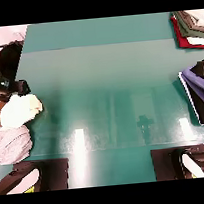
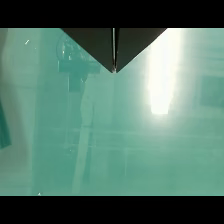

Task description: Fold the shirts.

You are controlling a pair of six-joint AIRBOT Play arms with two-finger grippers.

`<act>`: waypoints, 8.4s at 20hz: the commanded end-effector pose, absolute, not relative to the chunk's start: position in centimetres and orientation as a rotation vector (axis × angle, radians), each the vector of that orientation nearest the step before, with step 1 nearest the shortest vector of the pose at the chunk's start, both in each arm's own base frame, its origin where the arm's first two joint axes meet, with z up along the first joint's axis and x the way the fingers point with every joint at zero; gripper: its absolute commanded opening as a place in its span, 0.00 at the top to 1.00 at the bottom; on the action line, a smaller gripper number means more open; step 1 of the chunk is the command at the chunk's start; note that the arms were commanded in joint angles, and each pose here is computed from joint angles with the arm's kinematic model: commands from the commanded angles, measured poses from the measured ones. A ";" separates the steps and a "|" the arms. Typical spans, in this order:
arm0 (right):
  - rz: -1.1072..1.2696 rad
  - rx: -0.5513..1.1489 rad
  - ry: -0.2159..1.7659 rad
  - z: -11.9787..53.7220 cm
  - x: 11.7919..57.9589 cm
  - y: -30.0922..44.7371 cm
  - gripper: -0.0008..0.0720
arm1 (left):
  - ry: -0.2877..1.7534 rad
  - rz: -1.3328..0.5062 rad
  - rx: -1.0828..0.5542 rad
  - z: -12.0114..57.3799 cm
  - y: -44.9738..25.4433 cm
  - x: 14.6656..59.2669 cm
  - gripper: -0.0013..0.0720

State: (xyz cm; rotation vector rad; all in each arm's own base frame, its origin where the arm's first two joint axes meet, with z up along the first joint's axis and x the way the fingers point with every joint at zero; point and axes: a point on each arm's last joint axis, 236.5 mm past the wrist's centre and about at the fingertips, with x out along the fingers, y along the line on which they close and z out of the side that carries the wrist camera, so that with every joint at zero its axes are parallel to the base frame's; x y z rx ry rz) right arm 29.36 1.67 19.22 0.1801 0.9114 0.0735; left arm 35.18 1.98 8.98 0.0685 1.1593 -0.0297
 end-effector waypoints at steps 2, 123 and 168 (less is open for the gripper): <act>0.074 0.180 0.913 19.2 29.3 1.7 0.96 | 1.145 0.087 0.150 4.7 5.1 35.2 0.10; 0.386 0.841 0.959 4.4 39.0 21.7 0.97 | 0.975 -0.255 0.311 17.8 -4.9 33.7 0.95; -0.106 0.343 1.071 4.3 52.8 -1.0 0.97 | 0.845 -0.305 0.381 7.6 -9.0 56.7 0.95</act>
